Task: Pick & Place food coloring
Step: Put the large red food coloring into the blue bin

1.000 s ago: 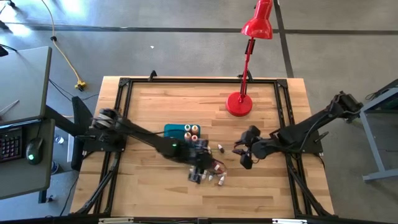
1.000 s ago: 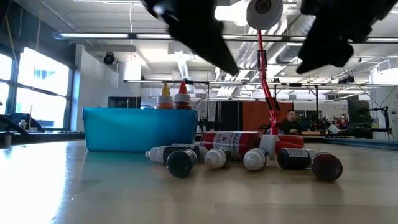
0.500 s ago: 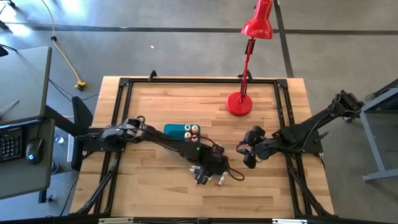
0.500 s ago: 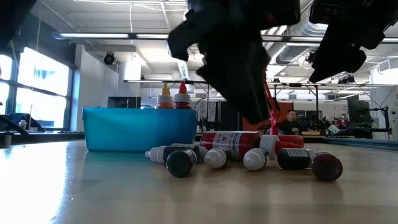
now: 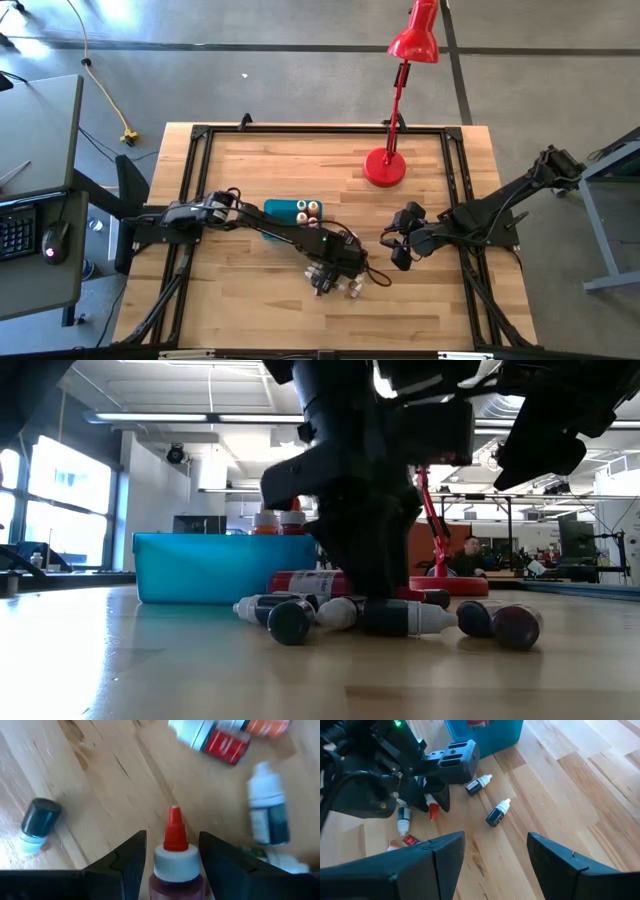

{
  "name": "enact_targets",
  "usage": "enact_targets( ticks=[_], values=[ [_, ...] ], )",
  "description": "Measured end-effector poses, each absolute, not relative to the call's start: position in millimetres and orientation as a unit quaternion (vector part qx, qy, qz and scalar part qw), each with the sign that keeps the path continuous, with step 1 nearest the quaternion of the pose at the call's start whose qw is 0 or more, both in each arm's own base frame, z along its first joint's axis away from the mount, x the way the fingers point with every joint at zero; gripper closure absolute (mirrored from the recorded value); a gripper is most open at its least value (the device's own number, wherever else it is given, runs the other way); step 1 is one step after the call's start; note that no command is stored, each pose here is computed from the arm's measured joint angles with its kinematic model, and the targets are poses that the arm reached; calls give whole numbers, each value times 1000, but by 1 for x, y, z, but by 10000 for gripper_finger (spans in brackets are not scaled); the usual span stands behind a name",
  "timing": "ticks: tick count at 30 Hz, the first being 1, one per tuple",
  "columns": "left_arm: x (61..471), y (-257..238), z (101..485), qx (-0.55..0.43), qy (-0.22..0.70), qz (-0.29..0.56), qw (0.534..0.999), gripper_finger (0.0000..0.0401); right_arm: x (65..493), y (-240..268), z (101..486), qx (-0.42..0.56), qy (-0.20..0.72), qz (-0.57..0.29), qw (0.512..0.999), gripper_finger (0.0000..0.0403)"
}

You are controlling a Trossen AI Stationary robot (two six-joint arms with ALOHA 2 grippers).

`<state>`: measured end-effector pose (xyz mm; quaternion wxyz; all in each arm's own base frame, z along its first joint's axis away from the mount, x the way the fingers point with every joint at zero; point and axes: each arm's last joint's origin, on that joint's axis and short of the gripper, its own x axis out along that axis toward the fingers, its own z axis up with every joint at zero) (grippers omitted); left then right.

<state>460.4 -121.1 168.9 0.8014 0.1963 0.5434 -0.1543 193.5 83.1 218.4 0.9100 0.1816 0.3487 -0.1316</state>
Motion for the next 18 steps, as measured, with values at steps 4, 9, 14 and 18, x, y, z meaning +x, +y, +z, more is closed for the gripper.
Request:
enact_targets(
  ticks=[4,9,14,18],
  values=[
    [460,-121,166,193,549,-152,799,224,194,83,219,182,348,-132,910,194],
    [459,-121,164,184,559,-149,794,234,194,83,219,184,345,-130,911,194],
    [458,-121,161,182,568,-150,789,278,194,84,219,183,343,-128,912,194],
    [458,-120,161,185,568,-147,789,300,194,84,219,182,343,-128,913,194]
  ],
)
